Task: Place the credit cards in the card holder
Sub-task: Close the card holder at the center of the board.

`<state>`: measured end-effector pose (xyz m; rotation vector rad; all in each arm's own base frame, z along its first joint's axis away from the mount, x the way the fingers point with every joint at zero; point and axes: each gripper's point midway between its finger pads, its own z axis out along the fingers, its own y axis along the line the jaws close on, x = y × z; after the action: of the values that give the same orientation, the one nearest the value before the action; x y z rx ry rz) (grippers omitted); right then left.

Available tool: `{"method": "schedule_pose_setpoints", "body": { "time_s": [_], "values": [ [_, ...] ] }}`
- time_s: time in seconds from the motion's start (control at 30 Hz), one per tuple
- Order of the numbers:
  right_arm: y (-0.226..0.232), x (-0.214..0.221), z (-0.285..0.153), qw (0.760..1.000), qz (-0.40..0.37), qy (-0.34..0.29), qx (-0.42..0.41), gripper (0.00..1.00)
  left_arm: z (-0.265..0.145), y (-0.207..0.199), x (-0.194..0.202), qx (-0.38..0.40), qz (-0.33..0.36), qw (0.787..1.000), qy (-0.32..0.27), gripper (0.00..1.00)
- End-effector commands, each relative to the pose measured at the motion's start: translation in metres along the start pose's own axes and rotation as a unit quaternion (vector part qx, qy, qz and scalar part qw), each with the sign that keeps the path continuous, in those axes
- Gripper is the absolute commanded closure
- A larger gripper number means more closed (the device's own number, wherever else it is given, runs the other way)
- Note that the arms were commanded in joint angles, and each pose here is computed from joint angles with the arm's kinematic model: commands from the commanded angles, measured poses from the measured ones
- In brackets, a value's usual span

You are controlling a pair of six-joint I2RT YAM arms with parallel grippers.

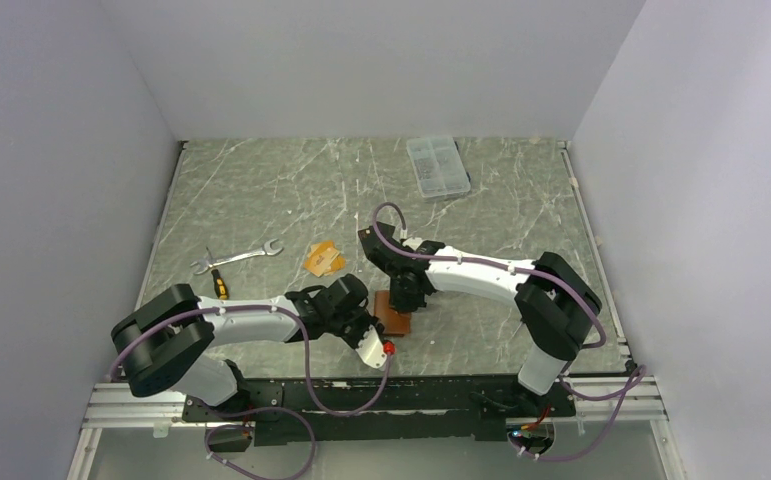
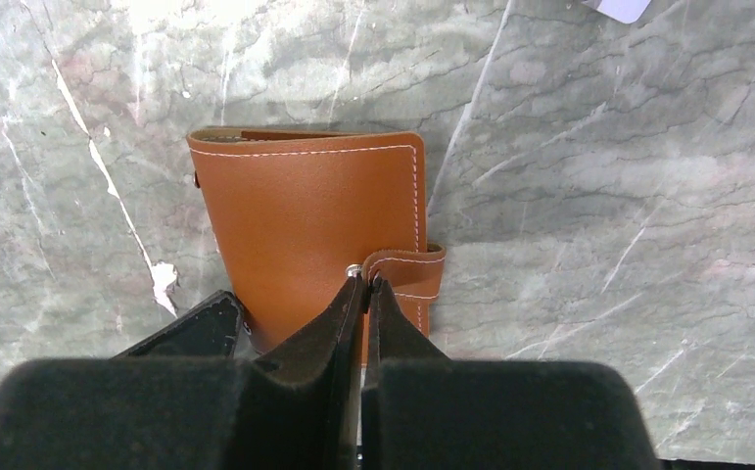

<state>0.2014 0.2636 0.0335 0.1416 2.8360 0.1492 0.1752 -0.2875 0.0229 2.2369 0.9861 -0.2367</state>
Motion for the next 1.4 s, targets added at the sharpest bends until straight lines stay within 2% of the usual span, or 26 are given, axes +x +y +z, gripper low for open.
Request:
{"method": "schedule_pose_setpoints", "body": {
  "time_s": [0.0,0.3,0.73,1.37],
  "values": [
    [-0.002,-0.013,0.000,1.000,0.001,-0.025,0.014,1.00,0.003,-0.009,0.002,0.027,0.000,1.000,0.002,0.74],
    [0.010,-0.005,0.009,1.000,-0.004,-0.010,-0.002,1.00,0.003,-0.008,0.002,0.029,-0.002,1.000,0.003,0.74],
    [0.011,0.002,0.023,0.999,-0.024,0.017,0.018,1.00,0.001,-0.006,-0.001,0.033,0.000,0.999,0.000,0.74],
    [0.004,0.039,0.055,0.988,-0.105,0.059,0.095,1.00,0.000,-0.004,-0.003,0.036,0.000,0.999,0.000,0.75]
  ]
}}
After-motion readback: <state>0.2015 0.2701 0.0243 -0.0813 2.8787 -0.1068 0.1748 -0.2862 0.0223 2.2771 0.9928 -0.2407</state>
